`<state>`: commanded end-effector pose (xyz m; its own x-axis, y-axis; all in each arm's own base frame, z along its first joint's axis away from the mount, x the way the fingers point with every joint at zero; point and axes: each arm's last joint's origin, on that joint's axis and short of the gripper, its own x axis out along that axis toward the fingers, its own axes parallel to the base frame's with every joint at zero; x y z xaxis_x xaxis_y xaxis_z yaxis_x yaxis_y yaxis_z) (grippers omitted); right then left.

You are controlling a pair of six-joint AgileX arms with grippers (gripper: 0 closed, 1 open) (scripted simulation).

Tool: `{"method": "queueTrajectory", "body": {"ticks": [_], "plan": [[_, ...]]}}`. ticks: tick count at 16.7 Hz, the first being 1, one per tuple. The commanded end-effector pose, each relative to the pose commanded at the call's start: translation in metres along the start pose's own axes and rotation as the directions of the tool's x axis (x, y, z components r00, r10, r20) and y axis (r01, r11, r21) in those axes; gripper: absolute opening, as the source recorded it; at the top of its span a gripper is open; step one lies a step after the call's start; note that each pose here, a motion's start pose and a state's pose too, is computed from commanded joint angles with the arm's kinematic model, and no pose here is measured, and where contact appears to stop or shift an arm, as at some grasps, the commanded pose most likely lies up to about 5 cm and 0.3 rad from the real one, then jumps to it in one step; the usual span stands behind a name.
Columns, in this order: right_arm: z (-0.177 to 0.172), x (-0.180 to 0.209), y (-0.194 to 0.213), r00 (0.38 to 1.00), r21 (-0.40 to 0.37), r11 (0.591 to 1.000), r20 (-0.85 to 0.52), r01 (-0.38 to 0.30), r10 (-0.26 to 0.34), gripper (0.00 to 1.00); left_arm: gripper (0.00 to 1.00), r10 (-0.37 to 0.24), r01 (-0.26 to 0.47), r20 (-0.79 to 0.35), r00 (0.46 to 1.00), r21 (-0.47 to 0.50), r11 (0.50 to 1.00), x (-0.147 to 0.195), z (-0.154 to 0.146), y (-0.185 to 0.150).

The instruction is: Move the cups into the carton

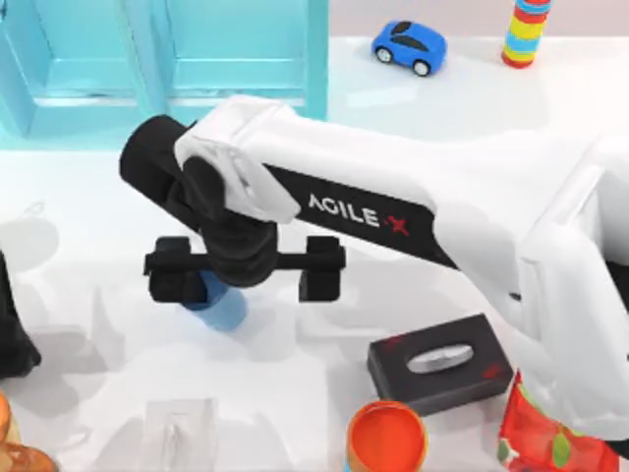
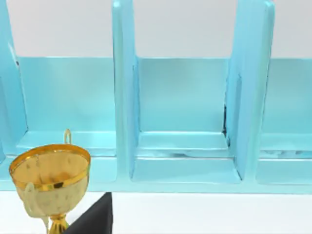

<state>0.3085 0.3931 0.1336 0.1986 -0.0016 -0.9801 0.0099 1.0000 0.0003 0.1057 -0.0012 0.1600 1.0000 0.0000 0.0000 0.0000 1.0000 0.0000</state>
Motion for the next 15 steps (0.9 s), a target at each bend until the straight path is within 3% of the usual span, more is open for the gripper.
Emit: {"method": "queueTrajectory", "body": {"ticks": [12,15], "plan": [[0.0000,0.0000,0.0000,1.000,0.000,1.000,0.000,0.000,0.000,0.02,1.00,0.000,0.000,0.000,1.000,0.000,1.000,0.0000,0.0000,0.0000],[0.0000,0.0000,0.0000,1.000,0.000,1.000,0.000,0.000,0.000,0.00,1.00,0.000,0.000,0.000,1.000,0.000,1.000,0.0000,0.0000,0.0000]]}}
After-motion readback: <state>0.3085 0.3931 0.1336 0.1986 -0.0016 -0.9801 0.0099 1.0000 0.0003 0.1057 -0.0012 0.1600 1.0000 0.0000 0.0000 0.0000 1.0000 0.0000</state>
